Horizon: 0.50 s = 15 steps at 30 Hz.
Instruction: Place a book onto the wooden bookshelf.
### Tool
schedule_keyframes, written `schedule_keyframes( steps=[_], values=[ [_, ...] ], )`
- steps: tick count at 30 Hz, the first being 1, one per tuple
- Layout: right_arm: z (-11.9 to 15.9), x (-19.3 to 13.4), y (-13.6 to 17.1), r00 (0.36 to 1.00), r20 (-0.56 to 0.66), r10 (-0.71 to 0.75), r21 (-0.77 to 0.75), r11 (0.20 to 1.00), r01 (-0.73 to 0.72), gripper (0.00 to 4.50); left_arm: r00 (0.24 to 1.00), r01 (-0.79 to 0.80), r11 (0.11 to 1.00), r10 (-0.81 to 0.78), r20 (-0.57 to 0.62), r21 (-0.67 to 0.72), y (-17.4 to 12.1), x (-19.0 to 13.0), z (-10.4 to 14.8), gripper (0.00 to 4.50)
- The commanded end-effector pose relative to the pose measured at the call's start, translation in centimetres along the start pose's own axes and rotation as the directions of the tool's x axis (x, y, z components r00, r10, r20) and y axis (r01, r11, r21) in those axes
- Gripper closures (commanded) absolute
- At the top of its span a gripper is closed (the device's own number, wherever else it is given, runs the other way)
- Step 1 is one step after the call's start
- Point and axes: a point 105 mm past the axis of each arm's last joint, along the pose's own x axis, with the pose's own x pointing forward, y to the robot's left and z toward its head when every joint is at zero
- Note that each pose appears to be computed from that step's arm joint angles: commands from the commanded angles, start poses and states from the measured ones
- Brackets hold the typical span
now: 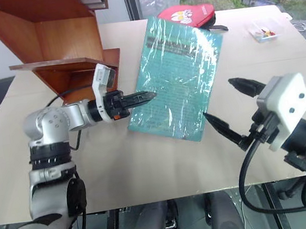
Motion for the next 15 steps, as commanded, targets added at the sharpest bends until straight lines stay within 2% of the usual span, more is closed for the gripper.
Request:
schedule_keyframes(
  steps=[1,2,4,5,8,11,13,15],
  values=[
    [1.1,-0.1,-1.2,0.999,0.045,0.004,-0.002,1.000,-0.004,0.00,0.999,0.011,0.770,-0.035,0.026,0.638,-3.5,0.2,5.3,4.46],
    [1.2,-0.1,-1.4,0.999,0.052,0.014,0.002,1.000,-0.014,0.00,0.999,-0.017,0.636,-0.026,0.043,0.772,-4.0,-0.3,6.9,4.46],
    [0.9,-0.2,-2.0,0.999,0.046,0.020,0.002,1.000,-0.021,0.00,0.998,-0.057,0.409,-0.011,0.067,0.911,-4.7,-1.1,9.2,4.46],
    [0.5,-0.1,-2.4,0.999,0.032,0.016,0.000,1.000,-0.016,0.00,0.997,-0.081,0.328,0.007,0.083,0.941,-4.9,-1.6,10.4,4.46],
    [0.2,0.3,-3.3,0.999,0.034,0.014,-0.013,1.000,-0.014,0.00,0.993,-0.106,0.173,0.066,0.095,0.979,-4.9,-3.1,13.0,4.46],
    [0.7,1.1,-4.1,0.998,0.065,0.022,-0.054,0.998,-0.019,0.00,0.971,-0.022,0.088,0.238,0.001,0.996,-3.9,-5.7,14.1,4.46],
    [0.9,1.6,-4.4,0.996,0.080,0.030,-0.080,0.997,-0.024,0.00,0.932,0.004,0.103,0.361,-0.041,0.995,-2.9,-7.6,14.6,4.46],
    [1.3,2.0,-4.5,0.994,0.104,0.037,-0.115,0.993,-0.025,0.00,0.886,-0.009,0.088,0.462,-0.033,0.996,-2.1,-9.3,15.6,4.46]
  ],
)
